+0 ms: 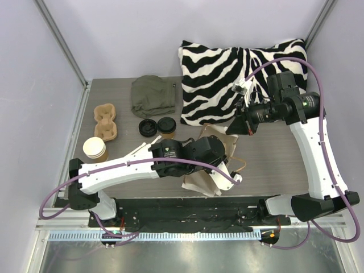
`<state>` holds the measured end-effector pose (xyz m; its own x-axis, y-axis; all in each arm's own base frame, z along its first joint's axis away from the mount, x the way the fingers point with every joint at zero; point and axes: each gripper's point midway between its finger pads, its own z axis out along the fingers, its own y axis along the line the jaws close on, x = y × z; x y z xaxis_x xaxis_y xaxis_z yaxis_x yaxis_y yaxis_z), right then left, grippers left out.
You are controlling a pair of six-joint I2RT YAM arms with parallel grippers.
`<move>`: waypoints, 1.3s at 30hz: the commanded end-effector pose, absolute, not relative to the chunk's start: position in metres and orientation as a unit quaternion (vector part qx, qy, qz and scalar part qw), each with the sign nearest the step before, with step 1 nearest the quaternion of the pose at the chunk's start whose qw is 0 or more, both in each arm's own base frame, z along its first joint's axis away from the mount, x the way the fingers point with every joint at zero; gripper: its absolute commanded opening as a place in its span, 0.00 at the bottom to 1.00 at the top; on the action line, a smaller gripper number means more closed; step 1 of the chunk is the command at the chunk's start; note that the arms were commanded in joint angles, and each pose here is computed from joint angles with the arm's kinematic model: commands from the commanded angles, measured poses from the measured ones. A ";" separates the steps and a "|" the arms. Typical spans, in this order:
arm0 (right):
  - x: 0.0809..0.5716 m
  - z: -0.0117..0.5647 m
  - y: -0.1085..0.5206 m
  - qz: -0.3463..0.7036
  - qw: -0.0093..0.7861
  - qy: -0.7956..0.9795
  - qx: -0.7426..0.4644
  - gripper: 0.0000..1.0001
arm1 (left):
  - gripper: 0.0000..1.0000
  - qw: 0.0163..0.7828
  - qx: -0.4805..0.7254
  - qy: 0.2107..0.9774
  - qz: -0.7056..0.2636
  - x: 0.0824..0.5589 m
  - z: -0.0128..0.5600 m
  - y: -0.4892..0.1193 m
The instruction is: Pack the takeout coffee
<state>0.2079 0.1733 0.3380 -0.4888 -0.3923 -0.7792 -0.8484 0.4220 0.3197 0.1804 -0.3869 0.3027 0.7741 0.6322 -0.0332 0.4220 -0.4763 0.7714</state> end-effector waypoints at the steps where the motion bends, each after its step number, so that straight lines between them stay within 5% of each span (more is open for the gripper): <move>1: 0.185 0.350 0.178 0.392 0.304 0.773 -0.395 0.01 | 0.01 0.444 0.823 0.331 0.124 0.181 0.333 -0.379; 14: 0.177 0.335 0.183 0.419 0.263 0.776 -0.391 0.01 | 0.01 0.427 0.823 0.360 0.097 0.179 0.288 -0.375; 22: 0.163 0.342 0.195 0.445 0.245 0.765 -0.397 0.01 | 0.01 0.380 0.838 0.392 0.011 0.140 0.311 -0.359; 35: 0.189 0.323 0.201 0.314 0.301 0.792 -0.428 0.01 | 0.00 0.393 0.833 0.387 0.039 0.145 0.275 -0.349; 38: 0.193 0.324 0.202 0.299 0.313 0.792 -0.430 0.20 | 0.00 0.399 0.829 0.392 0.030 0.142 0.276 -0.350; 39: 0.198 0.325 0.203 0.289 0.321 0.793 -0.429 0.35 | 0.00 0.397 0.829 0.392 0.029 0.142 0.275 -0.350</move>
